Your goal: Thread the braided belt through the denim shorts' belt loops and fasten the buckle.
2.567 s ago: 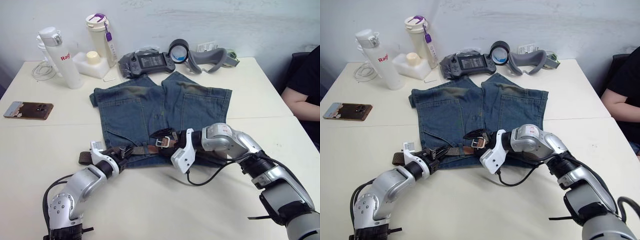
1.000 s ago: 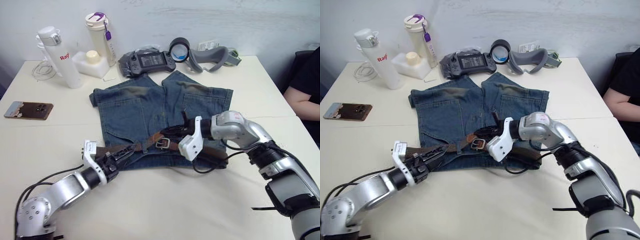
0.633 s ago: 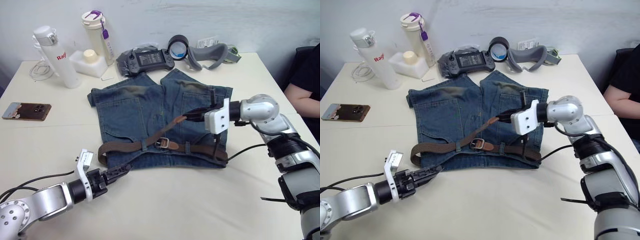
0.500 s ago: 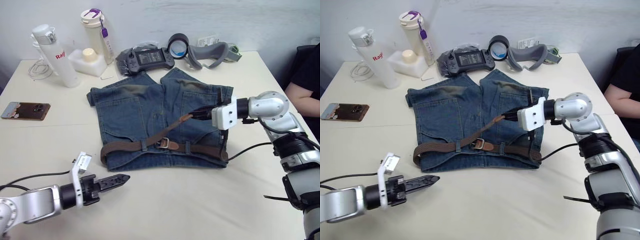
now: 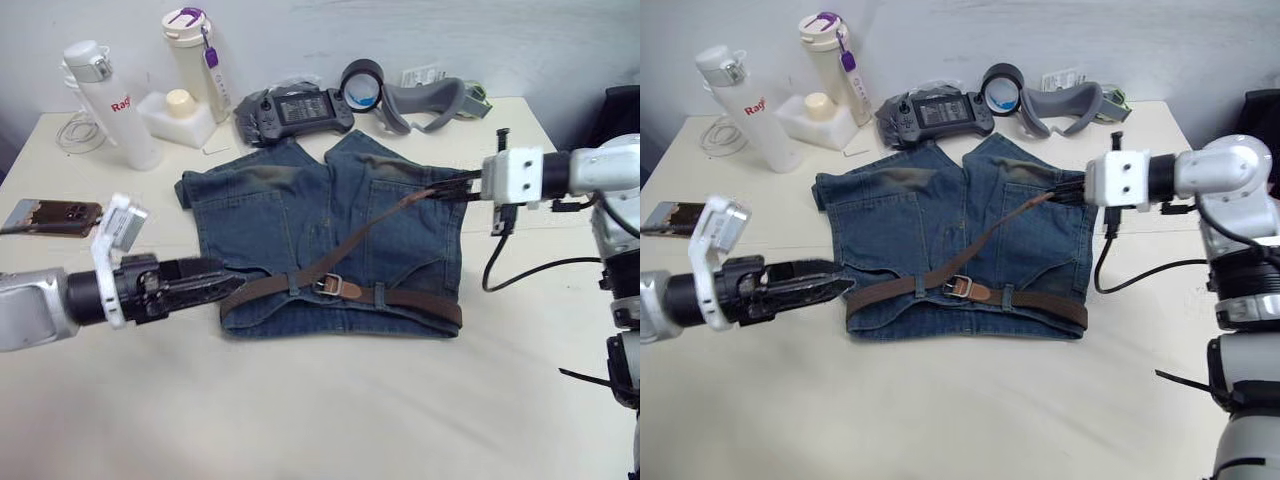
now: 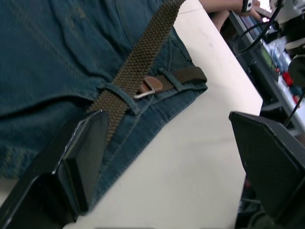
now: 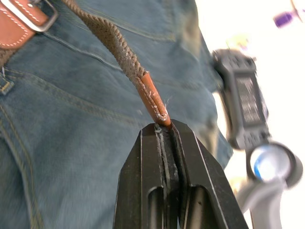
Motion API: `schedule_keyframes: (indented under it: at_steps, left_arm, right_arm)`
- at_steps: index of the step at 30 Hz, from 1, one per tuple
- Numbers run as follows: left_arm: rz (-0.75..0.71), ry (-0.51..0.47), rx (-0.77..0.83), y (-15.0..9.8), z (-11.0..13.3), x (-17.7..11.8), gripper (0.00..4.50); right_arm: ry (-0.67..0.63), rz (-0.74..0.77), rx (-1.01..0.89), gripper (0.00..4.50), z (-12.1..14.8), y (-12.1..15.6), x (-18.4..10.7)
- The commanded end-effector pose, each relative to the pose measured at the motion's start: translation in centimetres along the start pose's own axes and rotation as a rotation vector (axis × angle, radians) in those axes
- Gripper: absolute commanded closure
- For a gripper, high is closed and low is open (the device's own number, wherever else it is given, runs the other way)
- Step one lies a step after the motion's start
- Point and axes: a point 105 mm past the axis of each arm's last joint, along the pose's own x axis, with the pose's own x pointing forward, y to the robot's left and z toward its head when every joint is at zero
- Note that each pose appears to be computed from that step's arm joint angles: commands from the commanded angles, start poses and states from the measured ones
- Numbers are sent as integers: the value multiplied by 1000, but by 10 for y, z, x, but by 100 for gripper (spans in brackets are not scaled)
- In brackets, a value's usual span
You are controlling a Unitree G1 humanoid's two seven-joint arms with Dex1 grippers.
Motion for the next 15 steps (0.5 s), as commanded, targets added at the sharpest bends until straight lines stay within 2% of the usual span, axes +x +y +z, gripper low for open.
schedule_keyframes:
  at_steps: [1, 3, 7, 11, 15]
  left_arm:
    - [40, -77, 290, 7, 41, 45, 6]
    - [28, -73, 373, 3, 48, 61, 6]
    - [-31, -51, 763, -18, 52, 121, 6]
    - [-99, -96, 760, -27, 55, 142, 6]
    - [-59, -130, 776, -21, 62, 149, 6]
  right_arm:
    - [-111, -84, 72, 450, 26, -17, -9]
    - [-135, -98, 102, 450, 32, -19, -8]
    - [-232, -135, 281, 450, 51, -26, 4]
    - [-224, -128, 322, 450, 56, -20, 10]
    - [-231, -137, 341, 450, 61, -18, 10]
